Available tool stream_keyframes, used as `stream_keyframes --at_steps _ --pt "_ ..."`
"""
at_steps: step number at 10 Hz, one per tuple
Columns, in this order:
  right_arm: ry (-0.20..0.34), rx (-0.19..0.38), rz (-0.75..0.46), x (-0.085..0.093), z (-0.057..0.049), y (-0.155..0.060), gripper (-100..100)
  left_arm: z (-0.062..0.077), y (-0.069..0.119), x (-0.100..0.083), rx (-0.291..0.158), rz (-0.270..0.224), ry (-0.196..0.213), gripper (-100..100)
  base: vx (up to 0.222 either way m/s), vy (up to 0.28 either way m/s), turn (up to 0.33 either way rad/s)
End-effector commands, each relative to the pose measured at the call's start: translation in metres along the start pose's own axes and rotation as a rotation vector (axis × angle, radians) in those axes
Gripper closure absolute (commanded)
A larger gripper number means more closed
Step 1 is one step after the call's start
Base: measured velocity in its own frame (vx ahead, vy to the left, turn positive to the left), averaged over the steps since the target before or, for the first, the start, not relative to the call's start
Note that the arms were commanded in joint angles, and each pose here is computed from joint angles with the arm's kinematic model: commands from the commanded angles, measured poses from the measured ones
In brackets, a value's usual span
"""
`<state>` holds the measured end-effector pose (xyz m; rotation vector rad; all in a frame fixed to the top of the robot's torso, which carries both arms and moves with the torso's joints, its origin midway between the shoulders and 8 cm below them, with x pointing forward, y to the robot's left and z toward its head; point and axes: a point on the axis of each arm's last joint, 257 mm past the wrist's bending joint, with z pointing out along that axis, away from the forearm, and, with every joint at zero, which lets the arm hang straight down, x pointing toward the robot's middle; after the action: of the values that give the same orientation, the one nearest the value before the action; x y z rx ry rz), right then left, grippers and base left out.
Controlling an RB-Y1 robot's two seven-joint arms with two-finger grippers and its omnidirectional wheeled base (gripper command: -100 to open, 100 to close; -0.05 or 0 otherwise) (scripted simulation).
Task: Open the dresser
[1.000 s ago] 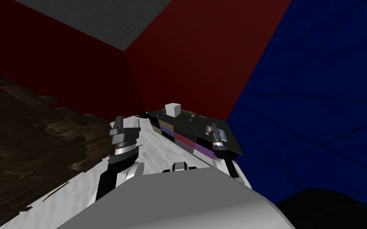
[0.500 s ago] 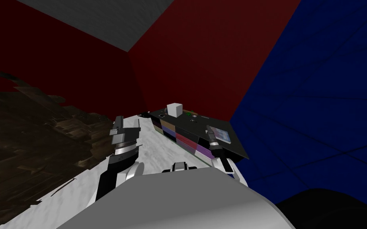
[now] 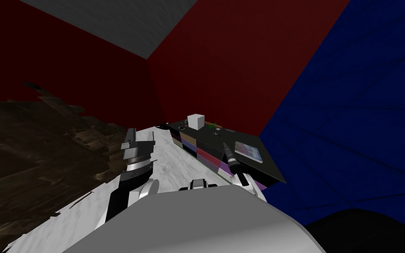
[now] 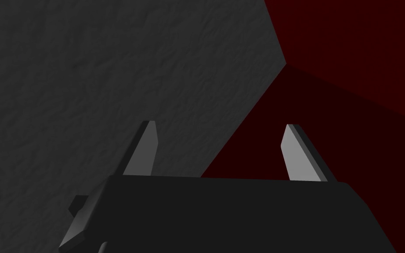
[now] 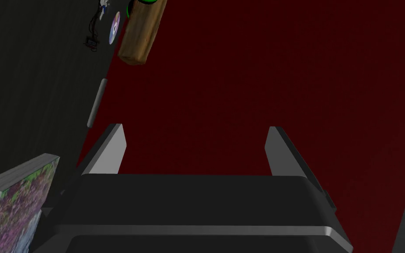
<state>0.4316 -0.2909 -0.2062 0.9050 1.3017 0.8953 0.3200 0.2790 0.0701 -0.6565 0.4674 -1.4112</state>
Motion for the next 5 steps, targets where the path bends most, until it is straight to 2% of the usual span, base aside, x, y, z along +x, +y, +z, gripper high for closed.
stream_keyframes --at_steps 1,2,3,4,5 --pt "0.031 0.089 -0.069 0.009 -0.001 -0.035 -100 0.0 0.0 0.0 0.0 0.0 0.0 0 0.021 0.038 0.048" --pt "0.055 0.152 -0.111 0.018 -0.002 -0.059 -100 0.0 0.0 0.0 0.0 0.0 0.0 0 0.031 0.04 0.107" --pt "0.056 0.161 -0.125 0.019 -0.003 -0.062 -100 0.0 0.0 0.0 0.0 0.0 0.0 0 0.031 0.035 0.046" --pt "0.082 0.22 -0.167 0.028 -0.005 -0.086 -100 0.0 0.0 0.0 0.0 0.0 0.0 0 0.042 0.04 0.086" --pt "0.082 0.234 -0.184 0.027 -0.006 -0.09 -100 0.0 0.0 0.0 0.0 0.0 0.0 0 0.039 0.041 0.044"
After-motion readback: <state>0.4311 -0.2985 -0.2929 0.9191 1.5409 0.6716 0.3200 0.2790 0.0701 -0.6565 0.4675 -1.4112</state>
